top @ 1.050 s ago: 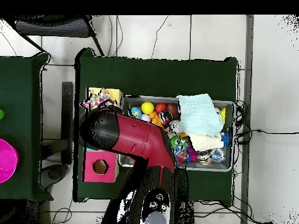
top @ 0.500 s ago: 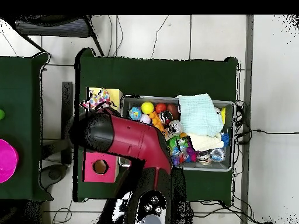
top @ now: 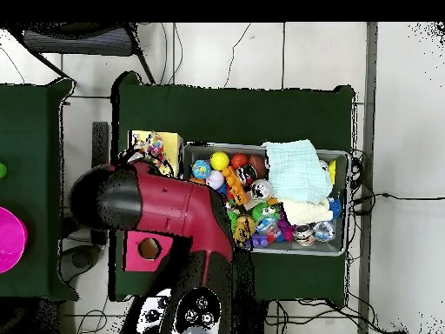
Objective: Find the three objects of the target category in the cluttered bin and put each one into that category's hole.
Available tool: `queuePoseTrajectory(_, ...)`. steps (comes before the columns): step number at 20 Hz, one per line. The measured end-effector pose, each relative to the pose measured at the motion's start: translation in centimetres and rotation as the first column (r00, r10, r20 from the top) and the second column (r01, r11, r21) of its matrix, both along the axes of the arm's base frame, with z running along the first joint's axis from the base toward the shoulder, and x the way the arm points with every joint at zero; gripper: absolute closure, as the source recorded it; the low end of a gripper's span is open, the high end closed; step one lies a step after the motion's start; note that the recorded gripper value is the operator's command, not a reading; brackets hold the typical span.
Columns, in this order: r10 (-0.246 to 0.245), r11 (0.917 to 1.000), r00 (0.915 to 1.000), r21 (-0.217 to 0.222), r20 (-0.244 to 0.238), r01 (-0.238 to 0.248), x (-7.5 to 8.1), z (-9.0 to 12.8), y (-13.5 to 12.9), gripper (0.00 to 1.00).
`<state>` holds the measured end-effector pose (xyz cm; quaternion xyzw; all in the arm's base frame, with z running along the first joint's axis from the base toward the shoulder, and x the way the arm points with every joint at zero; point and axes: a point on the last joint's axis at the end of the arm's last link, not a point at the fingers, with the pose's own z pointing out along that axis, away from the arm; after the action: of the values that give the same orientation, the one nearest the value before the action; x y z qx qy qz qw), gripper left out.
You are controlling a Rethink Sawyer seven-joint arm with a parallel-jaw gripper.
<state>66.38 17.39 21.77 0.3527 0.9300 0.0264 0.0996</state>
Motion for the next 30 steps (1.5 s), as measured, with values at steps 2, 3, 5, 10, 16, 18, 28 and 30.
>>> queuePoseTrajectory(2,0.01,0.9999,0.9999,-0.002,0.008,-0.01,0.3,0.2,0.6,1.0)
queuePoseTrajectory(3,0.013,0.9999,0.9999,-0.002,0.011,-0.013,0.4,0.2,0.8,1.0)
queuePoseTrajectory(5,0.019,0.9998,0.9997,-0.003,0.012,-0.019,0.5,0.1,1.2,1.0)
queuePoseTrajectory(10,0.024,0.9997,0.9997,-0.003,0.008,-0.023,1.2,-0.9,1.7,1.0)
queuePoseTrajectory(16,0.006,1.0,0.9999,-0.004,-0.014,-0.006,1.4,-3.2,1.0,1.0)
queuePoseTrajectory(18,-0.002,0.9999,0.9999,-0.011,-0.011,0.002,1.6,-4.2,0.4,1.0)
queuePoseTrajectory(28,-0.024,0.9994,0.9995,-0.023,0.02,0.025,2.3,-5.5,-1.0,1.0)
queuePoseTrajectory(30,-0.026,0.9994,0.9994,-0.021,0.021,0.027,2.3,-5.4,-1.0,1.0)
